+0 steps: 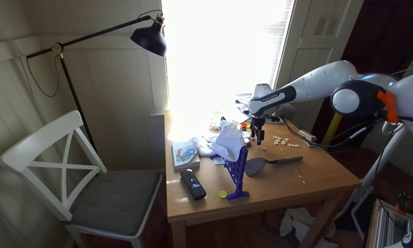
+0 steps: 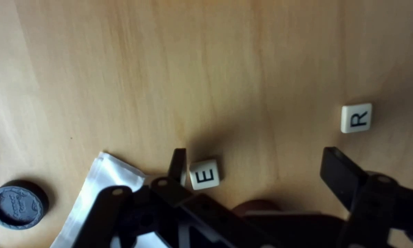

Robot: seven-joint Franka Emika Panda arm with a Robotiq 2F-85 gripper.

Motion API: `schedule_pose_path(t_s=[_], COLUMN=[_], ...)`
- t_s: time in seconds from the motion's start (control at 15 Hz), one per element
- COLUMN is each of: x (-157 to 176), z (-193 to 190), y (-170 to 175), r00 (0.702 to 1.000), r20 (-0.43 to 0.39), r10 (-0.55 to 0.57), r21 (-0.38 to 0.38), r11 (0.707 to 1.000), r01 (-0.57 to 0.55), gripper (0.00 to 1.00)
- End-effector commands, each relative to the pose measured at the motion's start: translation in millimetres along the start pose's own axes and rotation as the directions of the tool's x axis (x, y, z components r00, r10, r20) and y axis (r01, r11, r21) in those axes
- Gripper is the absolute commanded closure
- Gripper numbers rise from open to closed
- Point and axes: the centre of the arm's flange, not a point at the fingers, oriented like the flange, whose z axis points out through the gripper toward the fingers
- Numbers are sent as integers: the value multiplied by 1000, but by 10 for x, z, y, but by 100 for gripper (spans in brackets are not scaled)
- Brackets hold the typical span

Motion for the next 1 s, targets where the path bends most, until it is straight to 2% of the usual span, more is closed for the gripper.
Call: schedule_pose_path(t_s=[0.0, 0.47, 0.6, 0.73, 0.8, 0.93], x=[51, 122, 134, 136, 138, 137], z=[42, 94, 80, 56, 50, 20], y=[149, 212, 230, 252, 257, 274], r00=[999, 997, 996, 996, 996, 996], r20=[33, 22, 19, 18, 18, 19], r10=[-33, -76, -83, -86, -88, -90], r21=[-8, -20, -30, -36, -38, -45], r11=[999, 997, 996, 996, 995, 995], r01=[34, 76, 83, 86, 88, 91], gripper=[0, 0, 7, 32, 35, 50])
